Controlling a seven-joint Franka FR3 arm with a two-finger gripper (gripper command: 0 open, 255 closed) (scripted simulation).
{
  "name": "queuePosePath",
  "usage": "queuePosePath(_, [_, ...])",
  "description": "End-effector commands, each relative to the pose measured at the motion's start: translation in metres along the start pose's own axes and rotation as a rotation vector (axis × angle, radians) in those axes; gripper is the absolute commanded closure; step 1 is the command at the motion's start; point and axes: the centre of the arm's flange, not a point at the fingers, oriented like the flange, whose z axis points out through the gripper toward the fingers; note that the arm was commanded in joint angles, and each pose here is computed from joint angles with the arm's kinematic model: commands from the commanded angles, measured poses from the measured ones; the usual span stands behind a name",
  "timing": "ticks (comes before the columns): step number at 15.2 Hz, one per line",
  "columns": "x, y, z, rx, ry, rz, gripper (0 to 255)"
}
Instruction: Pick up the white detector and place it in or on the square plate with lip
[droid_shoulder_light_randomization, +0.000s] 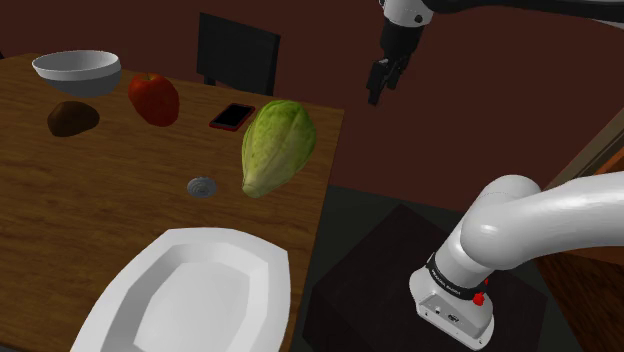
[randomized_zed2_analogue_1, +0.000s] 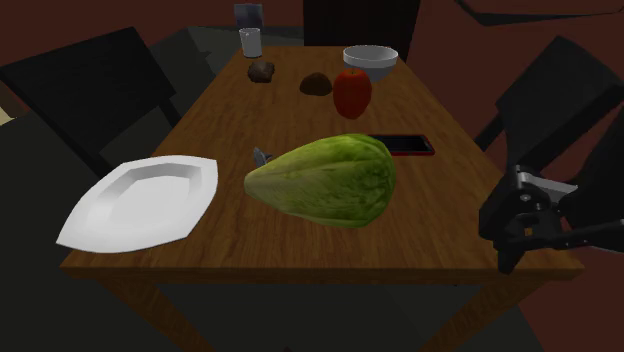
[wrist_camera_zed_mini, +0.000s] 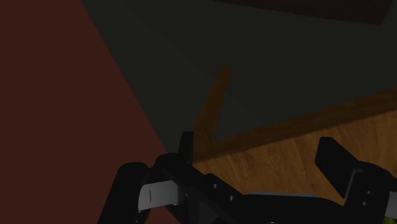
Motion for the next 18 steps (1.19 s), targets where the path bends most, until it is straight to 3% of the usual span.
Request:
queuePosePath(1, [0.0,0.0,0.0,0.0,0.0,0.0,0])
queuePosePath(18, [0.041,-0.22,0.005,0.003,-0.011,0.218,0])
